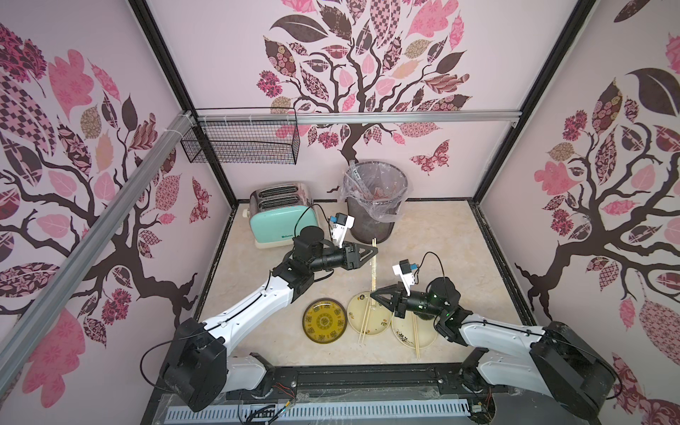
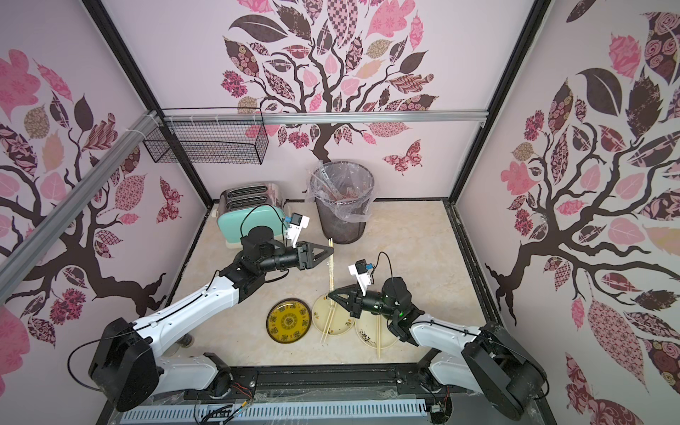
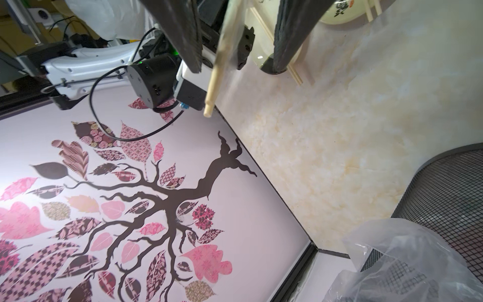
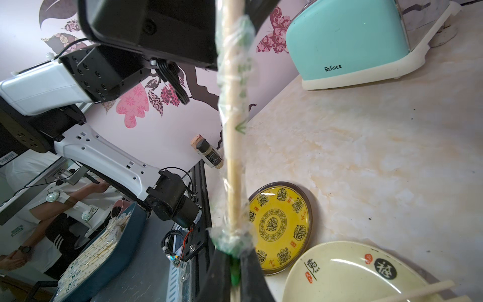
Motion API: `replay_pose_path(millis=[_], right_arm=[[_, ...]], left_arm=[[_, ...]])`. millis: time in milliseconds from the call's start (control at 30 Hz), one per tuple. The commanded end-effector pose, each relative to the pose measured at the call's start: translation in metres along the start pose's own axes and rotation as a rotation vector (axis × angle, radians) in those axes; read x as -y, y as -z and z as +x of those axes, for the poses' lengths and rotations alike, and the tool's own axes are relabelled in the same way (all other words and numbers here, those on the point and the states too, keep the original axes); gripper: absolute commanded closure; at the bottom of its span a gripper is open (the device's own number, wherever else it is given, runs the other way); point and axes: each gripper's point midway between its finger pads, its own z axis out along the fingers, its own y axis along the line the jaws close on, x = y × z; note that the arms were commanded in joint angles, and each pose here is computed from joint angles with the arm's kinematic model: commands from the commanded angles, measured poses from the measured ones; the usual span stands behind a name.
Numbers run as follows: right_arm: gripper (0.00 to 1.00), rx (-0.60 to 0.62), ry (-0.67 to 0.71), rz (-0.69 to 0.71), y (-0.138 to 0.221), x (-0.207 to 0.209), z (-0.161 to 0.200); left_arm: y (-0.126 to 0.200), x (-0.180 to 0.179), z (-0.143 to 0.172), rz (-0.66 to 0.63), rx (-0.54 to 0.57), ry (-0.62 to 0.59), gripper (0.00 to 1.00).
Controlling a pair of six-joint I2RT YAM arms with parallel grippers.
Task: Remove the packaging of disposable chopsticks
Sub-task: Remove the packet bag from the disposable chopsticks.
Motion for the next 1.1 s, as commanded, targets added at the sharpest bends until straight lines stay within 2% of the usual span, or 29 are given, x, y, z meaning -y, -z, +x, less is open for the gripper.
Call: replay_pose_path(millis=[0,100,200,433,700,1067], right_arm=[[1.00,0.040,0.049,-0.029,-0.002,-0.010,-0.018],[1.00,0.042,0.051,-0.026,-0.001,-0.010,-0.018],[1.00,0.046,0.051,-0.016,0.000,-0.009,-0.018],[1.00,0.056,0.057,-0.011,0.001,-0.009,-0.020],[1.00,0.068,0.064,0.003,0.003,-0.009,-0.021],[1.00,0.075,0.063,0.016,0.004,-0.006,-0.022]], left_arm=[[-0.003,0.007,-0.007,0.029,-0.003,-0.034,0.69],[-0.005,0.005,0.000,0.042,-0.022,-0.018,0.85],[-0.004,0.002,0.005,0.045,-0.027,-0.005,0.91],[-0.005,0.004,0.028,0.060,-0.062,0.018,0.89],[-0.009,0.000,0.076,0.044,-0.143,0.071,0.87],[-0.001,-0.009,0.110,0.017,-0.182,0.131,0.86]])
